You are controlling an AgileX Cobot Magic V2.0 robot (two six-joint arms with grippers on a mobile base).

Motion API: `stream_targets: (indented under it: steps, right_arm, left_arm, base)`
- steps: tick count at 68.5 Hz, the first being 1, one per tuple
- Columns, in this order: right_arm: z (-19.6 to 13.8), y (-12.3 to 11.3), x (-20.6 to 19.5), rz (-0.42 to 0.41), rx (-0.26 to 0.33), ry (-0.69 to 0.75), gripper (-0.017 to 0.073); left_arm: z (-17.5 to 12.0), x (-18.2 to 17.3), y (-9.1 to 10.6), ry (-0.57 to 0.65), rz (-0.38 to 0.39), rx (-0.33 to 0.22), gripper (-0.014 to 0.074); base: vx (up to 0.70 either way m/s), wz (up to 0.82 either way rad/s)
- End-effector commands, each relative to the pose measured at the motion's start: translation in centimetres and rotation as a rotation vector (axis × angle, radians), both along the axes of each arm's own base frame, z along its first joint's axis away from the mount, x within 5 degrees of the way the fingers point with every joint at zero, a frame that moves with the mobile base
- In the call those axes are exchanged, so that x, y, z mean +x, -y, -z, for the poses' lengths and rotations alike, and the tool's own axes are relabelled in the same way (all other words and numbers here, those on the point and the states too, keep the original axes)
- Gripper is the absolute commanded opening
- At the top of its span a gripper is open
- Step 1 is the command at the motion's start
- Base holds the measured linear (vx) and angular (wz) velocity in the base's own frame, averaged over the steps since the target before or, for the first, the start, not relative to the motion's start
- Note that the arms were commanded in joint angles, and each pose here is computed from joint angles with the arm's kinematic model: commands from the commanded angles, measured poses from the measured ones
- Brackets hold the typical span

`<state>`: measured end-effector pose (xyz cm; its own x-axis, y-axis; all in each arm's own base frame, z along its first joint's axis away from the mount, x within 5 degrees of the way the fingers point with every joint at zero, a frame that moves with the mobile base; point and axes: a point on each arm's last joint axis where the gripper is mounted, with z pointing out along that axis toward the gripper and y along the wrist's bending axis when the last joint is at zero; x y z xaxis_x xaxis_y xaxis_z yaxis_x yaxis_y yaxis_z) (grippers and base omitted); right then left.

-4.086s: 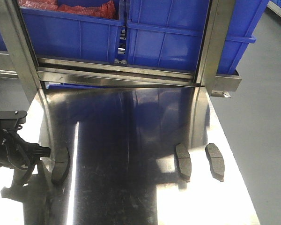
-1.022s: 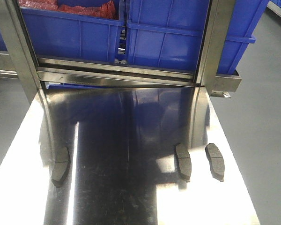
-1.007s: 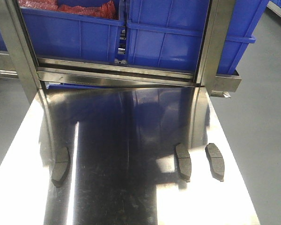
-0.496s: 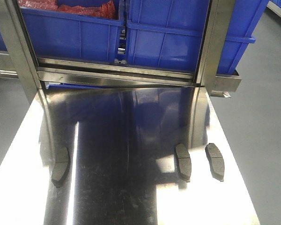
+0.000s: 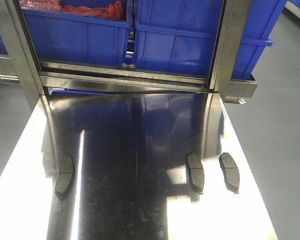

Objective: Move and align brake pads A on conveyor

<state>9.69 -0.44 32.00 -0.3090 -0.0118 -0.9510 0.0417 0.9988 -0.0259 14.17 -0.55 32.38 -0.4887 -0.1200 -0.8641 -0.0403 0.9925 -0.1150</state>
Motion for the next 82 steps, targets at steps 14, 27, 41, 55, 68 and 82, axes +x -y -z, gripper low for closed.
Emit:
stream_targets:
  steps: [14,27,41,55,68,82]
  right_arm:
    - [-1.5,0.0,0.3,0.0,-0.014,0.081,0.0729]
    - [-1.8,-0.3,0.6,-0.014,0.088,0.119,0.0709]
    - [-1.0,-0.5,4.9,-0.033,0.08,-0.116,0.0645]
    - [1.5,-0.5,10.7,-0.047,0.067,-0.334,0.0622]
    - [4.6,-0.6,14.7,-0.035,0.111,-0.454,0.0614]
    - [7.1,-1.3,17.3,-0.054,0.115,-0.585,0.0608]
  left_arm:
    - [-1.8,0.3,0.1,0.118,0.007,-0.013,0.0164]
    - [-1.8,0.3,0.1,0.118,0.007,-0.013,0.0164]
    - [-1.8,0.3,0.1,0.118,0.007,-0.013,0.0164]
    - [-1.8,0.3,0.1,0.118,0.007,-0.013,0.0164]
    - [-1.8,0.3,0.1,0.118,0.007,-0.013,0.0164]
    - [-1.8,0.3,0.1,0.118,0.007,-0.013,0.0164]
  base:
    - [0.0,0.0]
    - [0.0,0.0]
    - [0.0,0.0]
    - [0.0,0.0]
    - [0.0,0.0]
    - [0.0,0.0]
